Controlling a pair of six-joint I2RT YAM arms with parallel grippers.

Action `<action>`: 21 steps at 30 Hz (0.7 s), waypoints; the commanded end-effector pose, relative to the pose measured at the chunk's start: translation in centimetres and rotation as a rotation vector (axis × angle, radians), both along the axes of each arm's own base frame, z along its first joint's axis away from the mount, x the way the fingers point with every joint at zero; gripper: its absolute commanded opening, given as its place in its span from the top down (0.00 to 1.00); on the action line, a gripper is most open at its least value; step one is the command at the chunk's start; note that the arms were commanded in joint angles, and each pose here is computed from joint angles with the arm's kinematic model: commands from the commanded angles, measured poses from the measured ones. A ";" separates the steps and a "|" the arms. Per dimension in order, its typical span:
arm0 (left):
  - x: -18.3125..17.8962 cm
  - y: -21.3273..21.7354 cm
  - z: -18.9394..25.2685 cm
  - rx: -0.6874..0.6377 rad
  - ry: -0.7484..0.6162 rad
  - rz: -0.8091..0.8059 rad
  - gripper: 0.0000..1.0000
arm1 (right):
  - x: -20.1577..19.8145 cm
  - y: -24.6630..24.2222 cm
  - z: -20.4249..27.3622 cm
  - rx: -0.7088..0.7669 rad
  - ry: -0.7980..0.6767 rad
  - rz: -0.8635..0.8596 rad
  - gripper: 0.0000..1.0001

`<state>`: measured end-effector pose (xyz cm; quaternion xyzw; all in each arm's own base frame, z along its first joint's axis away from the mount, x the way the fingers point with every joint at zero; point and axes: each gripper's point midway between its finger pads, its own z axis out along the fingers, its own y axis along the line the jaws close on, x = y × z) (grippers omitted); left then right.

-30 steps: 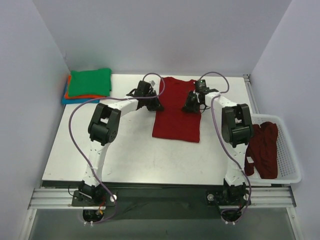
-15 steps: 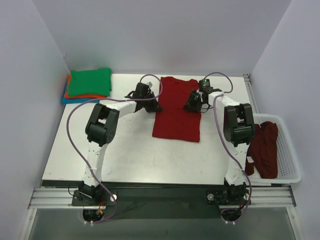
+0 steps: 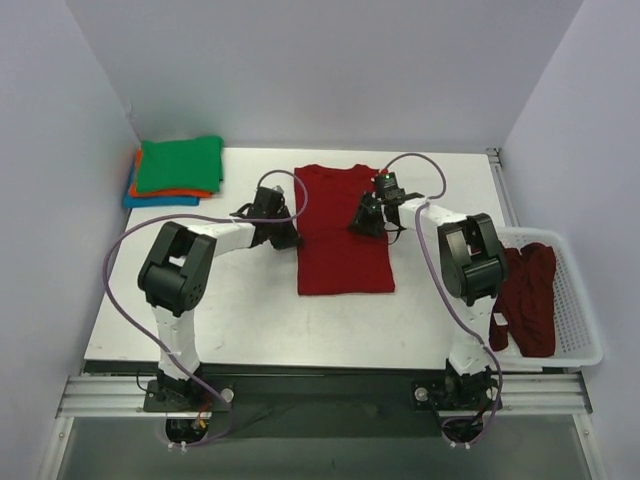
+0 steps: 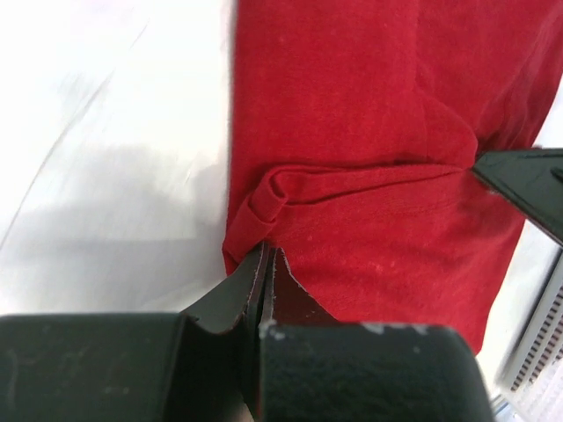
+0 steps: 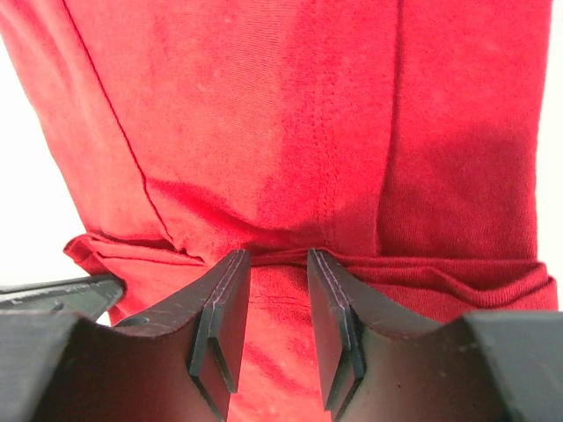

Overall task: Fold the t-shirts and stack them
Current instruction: Fold the folded rectangular tshirt in 1/3 of the way

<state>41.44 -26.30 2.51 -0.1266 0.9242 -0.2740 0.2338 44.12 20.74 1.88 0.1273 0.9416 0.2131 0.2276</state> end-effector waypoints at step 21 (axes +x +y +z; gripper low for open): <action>-9.4 6.1 4.2 0.081 -0.066 0.051 1.00 | -10.2 3.7 1.8 0.088 0.033 0.159 0.61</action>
